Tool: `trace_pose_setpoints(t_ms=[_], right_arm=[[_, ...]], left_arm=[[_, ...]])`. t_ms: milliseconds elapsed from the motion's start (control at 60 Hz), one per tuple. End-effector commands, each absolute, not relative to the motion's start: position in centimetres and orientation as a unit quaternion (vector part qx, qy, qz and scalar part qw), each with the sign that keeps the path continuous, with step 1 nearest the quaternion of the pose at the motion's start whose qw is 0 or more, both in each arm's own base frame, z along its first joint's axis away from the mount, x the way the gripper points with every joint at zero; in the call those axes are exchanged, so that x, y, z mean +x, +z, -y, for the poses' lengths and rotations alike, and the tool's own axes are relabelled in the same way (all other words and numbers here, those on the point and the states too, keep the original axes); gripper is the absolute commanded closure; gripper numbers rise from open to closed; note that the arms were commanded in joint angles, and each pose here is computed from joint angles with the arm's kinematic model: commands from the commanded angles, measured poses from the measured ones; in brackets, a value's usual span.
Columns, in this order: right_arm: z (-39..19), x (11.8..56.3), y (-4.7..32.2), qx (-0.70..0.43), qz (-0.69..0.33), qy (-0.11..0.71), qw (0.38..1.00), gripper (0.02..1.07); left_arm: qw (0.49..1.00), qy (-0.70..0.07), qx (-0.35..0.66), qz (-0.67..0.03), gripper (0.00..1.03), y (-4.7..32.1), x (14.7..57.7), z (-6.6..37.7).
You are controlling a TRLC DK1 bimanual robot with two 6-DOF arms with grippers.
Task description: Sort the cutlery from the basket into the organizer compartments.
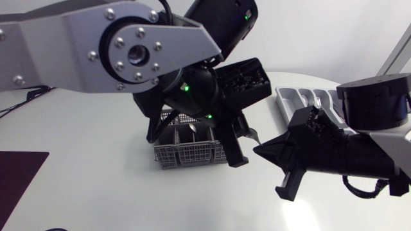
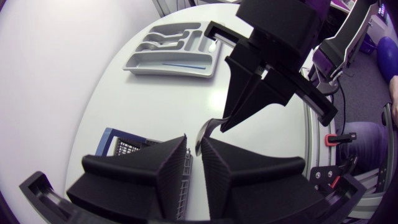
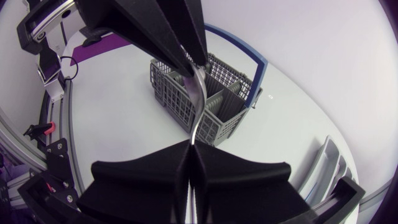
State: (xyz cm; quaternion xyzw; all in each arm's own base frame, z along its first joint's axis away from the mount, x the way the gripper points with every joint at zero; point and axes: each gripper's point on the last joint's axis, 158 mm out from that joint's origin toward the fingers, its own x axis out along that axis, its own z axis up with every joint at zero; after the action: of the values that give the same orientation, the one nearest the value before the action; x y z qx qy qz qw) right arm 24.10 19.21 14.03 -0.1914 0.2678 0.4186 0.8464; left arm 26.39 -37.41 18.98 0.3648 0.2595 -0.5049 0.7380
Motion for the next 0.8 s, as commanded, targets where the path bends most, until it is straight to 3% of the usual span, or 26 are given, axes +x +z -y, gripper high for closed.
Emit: trace_pose_setpoints(t_ms=[0, 283, 367, 783], right_arm=[[-19.1, 23.9, 14.4, -0.194, -0.266, 0.422, 0.845, 1.02], [-16.6, 24.2, 14.1, -0.178, -0.280, 0.423, 0.843, 1.02], [-15.2, 24.5, 13.4, -0.181, -0.288, 0.418, 0.842, 1.02], [-6.6, 27.9, 9.2, -0.186, -0.332, 0.398, 0.835, 1.02]], left_arm=[[0.737, -0.501, 0.375, -0.255, 0.61, 18.6, 26.5, 37.4], [0.789, -0.447, 0.371, -0.199, 0.24, 22.5, 30.1, 35.9], [0.799, -0.428, 0.377, -0.190, 0.20, 23.2, 31.6, 35.0], [0.804, -0.392, 0.404, -0.192, 0.19, 23.1, 34.6, 30.7]])
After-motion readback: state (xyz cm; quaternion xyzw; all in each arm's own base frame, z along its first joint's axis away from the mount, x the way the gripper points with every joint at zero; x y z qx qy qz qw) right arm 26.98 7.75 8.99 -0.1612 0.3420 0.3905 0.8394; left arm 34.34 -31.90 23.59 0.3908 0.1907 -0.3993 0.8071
